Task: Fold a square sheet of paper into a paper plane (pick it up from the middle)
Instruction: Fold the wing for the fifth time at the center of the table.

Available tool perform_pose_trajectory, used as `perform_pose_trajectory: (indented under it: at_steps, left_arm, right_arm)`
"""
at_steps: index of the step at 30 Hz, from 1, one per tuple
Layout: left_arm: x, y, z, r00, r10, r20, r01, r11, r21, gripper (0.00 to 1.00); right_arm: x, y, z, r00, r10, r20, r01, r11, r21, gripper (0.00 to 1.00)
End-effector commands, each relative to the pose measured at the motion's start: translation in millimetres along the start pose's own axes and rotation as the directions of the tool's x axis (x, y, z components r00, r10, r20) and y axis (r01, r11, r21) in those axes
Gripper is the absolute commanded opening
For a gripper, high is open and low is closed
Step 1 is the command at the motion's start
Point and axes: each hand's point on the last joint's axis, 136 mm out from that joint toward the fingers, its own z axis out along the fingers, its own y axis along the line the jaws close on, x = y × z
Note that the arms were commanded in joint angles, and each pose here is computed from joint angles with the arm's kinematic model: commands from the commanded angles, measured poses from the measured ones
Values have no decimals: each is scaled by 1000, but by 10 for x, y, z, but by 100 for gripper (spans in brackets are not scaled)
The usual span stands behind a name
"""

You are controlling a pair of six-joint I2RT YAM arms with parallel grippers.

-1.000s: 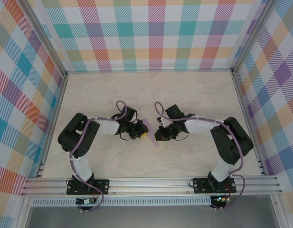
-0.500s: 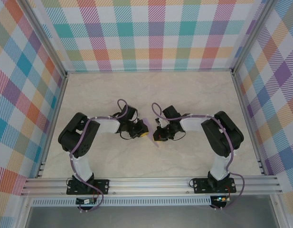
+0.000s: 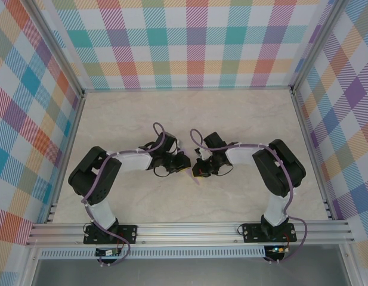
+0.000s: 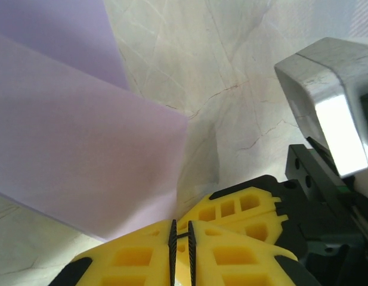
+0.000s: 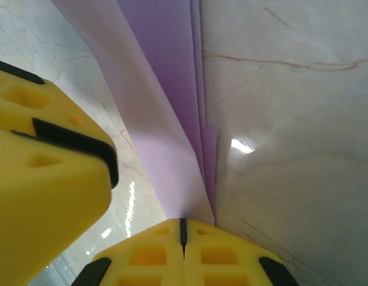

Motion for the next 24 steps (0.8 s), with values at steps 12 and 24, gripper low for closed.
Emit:
perform_pose_trajectory:
  at_steps: [12, 24]
  left_arm:
    - [-36, 395, 132, 998, 55, 18, -51, 985, -163, 14]
    - [-321, 550, 76, 992, 121, 43, -107, 963, -246, 15]
  right_arm:
    - [256, -476, 140, 994, 67, -81, -52, 982, 180, 1]
    - [475, -778, 172, 983, 102, -151, -53, 954, 295, 1]
